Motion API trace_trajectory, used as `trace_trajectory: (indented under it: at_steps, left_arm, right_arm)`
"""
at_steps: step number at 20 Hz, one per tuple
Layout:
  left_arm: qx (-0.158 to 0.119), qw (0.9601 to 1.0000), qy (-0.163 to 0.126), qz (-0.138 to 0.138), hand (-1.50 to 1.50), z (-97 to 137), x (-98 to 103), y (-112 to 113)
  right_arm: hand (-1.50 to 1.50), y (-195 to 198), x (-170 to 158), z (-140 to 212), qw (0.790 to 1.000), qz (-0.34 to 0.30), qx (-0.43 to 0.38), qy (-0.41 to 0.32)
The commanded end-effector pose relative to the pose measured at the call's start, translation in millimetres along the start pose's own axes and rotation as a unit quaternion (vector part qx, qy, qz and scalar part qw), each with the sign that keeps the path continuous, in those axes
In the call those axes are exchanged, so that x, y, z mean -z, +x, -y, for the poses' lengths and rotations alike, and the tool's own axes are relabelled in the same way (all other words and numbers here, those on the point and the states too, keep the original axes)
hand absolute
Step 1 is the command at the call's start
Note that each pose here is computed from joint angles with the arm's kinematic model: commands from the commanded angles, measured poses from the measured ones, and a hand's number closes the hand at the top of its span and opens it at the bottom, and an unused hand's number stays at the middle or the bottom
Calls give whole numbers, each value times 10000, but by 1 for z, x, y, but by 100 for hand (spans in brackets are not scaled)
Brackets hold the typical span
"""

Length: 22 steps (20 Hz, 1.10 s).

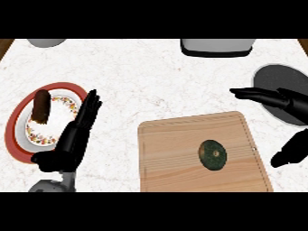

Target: Pick the squash from the cutting board and place it in the pan

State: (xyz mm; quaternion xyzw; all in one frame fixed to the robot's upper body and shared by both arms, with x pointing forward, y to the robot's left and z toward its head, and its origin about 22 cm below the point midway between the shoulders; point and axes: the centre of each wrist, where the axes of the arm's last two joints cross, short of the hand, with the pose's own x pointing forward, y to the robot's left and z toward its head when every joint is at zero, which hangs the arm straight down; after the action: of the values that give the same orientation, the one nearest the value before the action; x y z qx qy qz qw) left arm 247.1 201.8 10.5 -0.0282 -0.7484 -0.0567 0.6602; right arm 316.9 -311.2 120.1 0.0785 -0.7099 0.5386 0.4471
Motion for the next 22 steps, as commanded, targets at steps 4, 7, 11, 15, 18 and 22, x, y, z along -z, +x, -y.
trace_trajectory:
  at_steps: [4,7,11,15,18,22]
  left_arm:
    - [11,10000,-70,-11,0,-10,-4,-7]
    - [-10,9999,-113,7,0,2,-6,-1]
    - [-24,10000,-87,-28,0,7,-3,0]
    - [4,10000,38,-45,0,-16,-15,-4]
    - [37,10000,-3,-23,0,-3,-4,-7]
    - [-77,10000,-13,51,0,4,-8,6]
  right_arm:
    - [-150,20,40,-32,9803,-510,-1356,1342]
    - [-150,14,43,-66,9713,-518,-1579,1703]
    - [-150,13,51,-77,9593,-896,-1951,1833]
    - [-150,19,58,-105,9590,-1044,-1904,1825]
    - [-150,11,56,-96,9592,-1051,-1818,1891]
    - [-150,-12,50,-99,9599,-1144,-1801,1820]
